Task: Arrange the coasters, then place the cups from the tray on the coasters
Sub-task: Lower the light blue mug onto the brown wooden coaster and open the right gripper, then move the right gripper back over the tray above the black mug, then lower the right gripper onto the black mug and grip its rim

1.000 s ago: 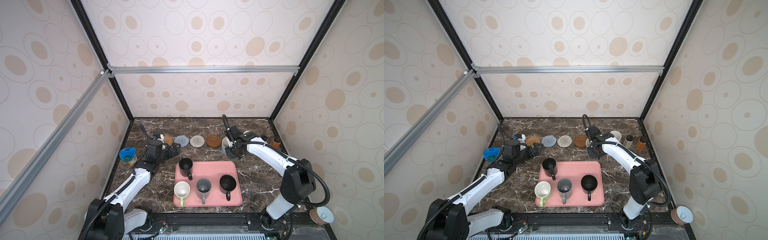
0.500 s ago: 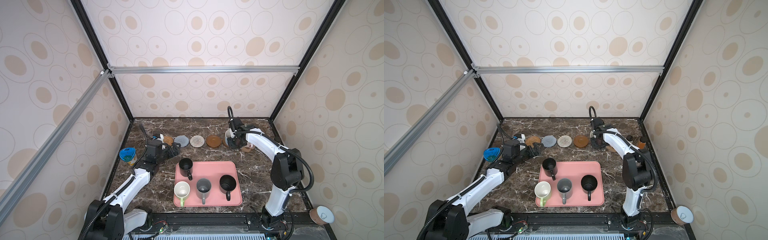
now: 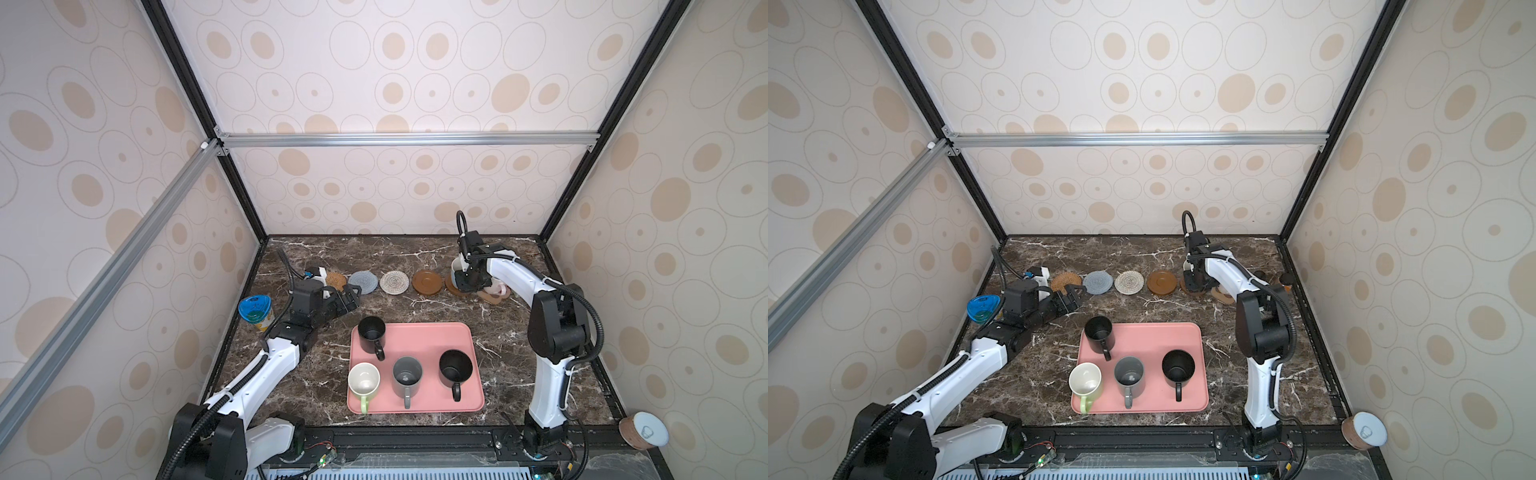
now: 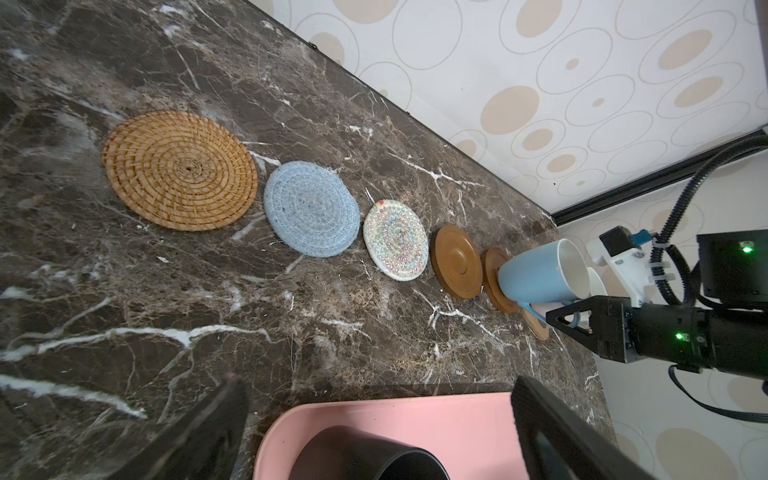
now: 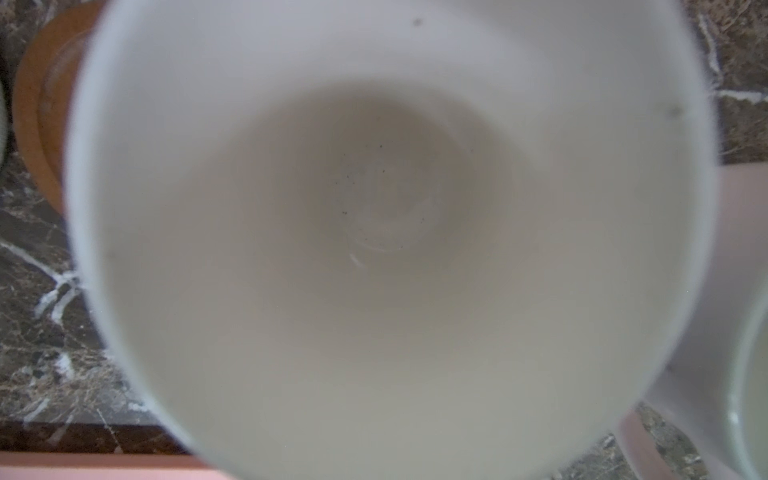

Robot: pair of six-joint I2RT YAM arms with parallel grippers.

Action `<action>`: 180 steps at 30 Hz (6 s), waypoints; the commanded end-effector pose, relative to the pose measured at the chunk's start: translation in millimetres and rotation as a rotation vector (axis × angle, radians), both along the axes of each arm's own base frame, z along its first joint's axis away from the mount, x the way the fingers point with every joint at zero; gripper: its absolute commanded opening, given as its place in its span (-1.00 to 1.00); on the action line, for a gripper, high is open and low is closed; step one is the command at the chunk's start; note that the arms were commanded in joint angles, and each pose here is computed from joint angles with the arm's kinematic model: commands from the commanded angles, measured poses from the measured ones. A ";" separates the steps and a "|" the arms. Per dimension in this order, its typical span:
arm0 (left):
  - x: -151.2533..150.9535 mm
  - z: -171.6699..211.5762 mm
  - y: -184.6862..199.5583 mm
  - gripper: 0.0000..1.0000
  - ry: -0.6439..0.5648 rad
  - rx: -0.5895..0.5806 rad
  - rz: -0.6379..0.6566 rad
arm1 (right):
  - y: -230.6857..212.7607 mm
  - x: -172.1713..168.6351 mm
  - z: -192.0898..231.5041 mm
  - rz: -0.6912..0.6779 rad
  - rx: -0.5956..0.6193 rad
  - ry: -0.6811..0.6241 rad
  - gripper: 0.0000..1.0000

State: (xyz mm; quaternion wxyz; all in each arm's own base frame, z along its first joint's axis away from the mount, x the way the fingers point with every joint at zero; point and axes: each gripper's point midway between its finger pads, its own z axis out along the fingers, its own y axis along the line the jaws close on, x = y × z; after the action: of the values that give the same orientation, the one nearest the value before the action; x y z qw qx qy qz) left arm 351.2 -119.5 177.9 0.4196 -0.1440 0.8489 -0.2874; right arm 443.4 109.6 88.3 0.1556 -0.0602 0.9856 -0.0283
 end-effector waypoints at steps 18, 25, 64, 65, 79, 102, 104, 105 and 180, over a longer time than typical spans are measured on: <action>1.9 11.5 1.2 1.00 -0.032 -0.036 0.015 | -10.0 18.8 2.4 -0.051 0.029 -0.023 -0.82; 1.6 12.0 1.8 1.00 -0.034 -0.033 0.014 | -6.5 17.3 1.0 -0.050 0.049 -0.012 -0.80; 1.4 9.7 0.7 1.00 -0.036 -0.038 0.010 | 1.6 0.7 0.9 -0.060 0.095 0.042 -0.39; 0.8 9.0 0.5 1.00 -0.034 -0.037 0.009 | 1.8 0.5 1.8 -0.061 0.095 0.041 -0.36; 2.5 9.6 1.5 1.00 -0.037 -0.027 0.013 | 0.4 -12.7 58.8 -0.052 0.120 -0.048 -0.01; 4.7 10.8 7.1 1.00 -0.029 0.004 0.037 | 92.8 -84.9 118.1 0.204 0.190 -0.118 0.07; 4.5 10.2 7.4 1.00 -0.027 0.004 0.038 | 104.0 -92.3 116.7 0.230 0.196 -0.110 0.08; 5.1 10.9 7.4 1.00 -0.028 0.003 0.037 | 107.9 -94.8 116.3 0.237 0.197 -0.108 0.08; -11.0 -17.3 41.3 1.00 0.038 -0.078 0.197 | 265.5 -191.5 4.8 0.530 0.076 0.128 0.08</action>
State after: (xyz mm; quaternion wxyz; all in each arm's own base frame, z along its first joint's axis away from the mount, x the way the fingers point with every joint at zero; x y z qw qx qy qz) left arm 340.6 -80.7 158.2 0.4214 -0.2390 0.8322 -0.2696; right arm 248.2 383.7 93.9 0.0955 -0.3118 0.9415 0.0847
